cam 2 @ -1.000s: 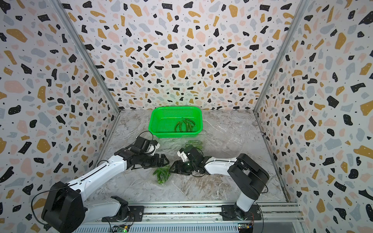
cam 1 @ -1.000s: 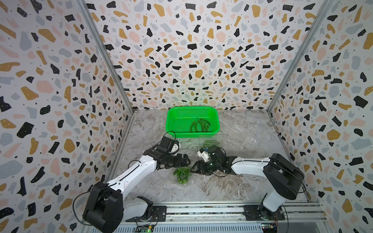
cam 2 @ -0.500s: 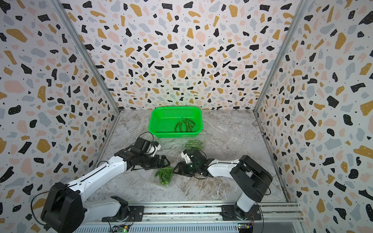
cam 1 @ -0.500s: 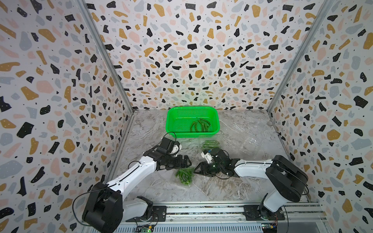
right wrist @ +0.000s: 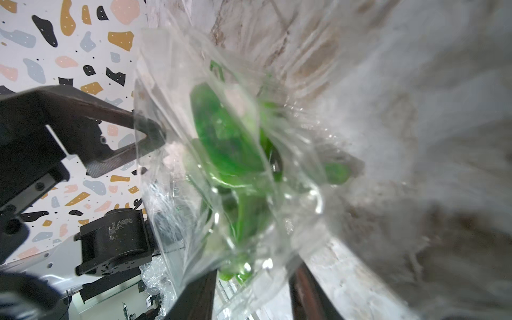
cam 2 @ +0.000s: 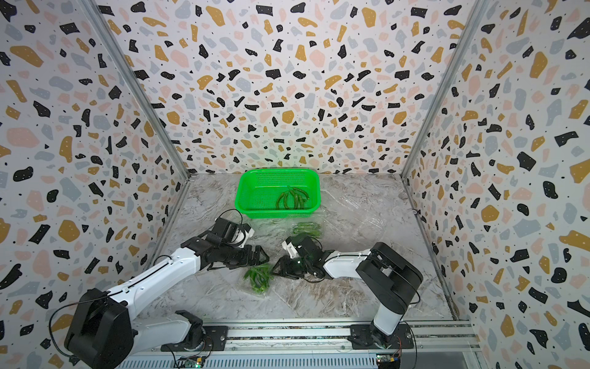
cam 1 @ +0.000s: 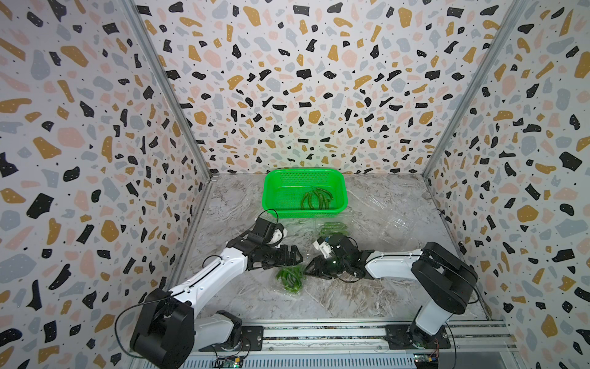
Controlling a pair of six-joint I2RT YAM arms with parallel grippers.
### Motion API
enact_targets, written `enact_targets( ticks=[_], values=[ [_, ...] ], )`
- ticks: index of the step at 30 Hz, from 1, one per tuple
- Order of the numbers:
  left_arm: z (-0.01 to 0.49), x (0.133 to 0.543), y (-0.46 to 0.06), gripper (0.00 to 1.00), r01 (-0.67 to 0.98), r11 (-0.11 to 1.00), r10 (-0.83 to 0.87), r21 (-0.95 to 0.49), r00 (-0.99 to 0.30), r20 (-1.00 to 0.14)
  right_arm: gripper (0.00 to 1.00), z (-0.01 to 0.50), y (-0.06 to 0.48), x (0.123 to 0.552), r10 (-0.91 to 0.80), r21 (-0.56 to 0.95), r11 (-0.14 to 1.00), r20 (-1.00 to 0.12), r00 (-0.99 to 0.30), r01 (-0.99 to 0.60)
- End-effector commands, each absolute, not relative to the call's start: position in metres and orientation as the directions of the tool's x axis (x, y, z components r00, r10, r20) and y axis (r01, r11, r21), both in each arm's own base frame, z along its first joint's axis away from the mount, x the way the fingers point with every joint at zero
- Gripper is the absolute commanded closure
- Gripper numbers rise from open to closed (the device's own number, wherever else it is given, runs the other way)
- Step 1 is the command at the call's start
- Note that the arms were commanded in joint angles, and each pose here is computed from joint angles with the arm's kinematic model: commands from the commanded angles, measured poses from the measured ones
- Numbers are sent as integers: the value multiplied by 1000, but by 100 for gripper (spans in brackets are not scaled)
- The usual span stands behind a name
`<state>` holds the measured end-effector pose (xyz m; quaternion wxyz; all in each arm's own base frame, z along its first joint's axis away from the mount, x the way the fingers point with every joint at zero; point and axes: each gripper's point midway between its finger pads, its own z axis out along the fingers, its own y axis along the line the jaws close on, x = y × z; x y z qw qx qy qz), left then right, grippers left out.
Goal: Take small green peppers out of containers
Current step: Open the packing box at the center of the board.
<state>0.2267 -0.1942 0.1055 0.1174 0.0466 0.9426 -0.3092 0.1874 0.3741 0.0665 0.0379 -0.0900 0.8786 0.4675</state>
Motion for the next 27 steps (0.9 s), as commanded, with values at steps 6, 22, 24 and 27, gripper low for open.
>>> enact_targets(
  ticks=[6,22,24,27],
  values=[
    [105,215,-205,1,161,760,30,-630,-976,-213,47,89,390,187,-103,862,445,-219,-970,-242],
    [104,214,-204,1,158,762,28,-628,-977,-213,13,109,383,183,-60,897,347,-269,-961,-273],
    [105,215,-205,1,162,762,31,-626,-976,-215,10,112,384,184,-53,901,333,-277,-959,-279],
    [108,217,-204,1,169,765,34,-621,-974,-223,8,116,381,187,-28,900,330,-291,-956,-284]
  ],
)
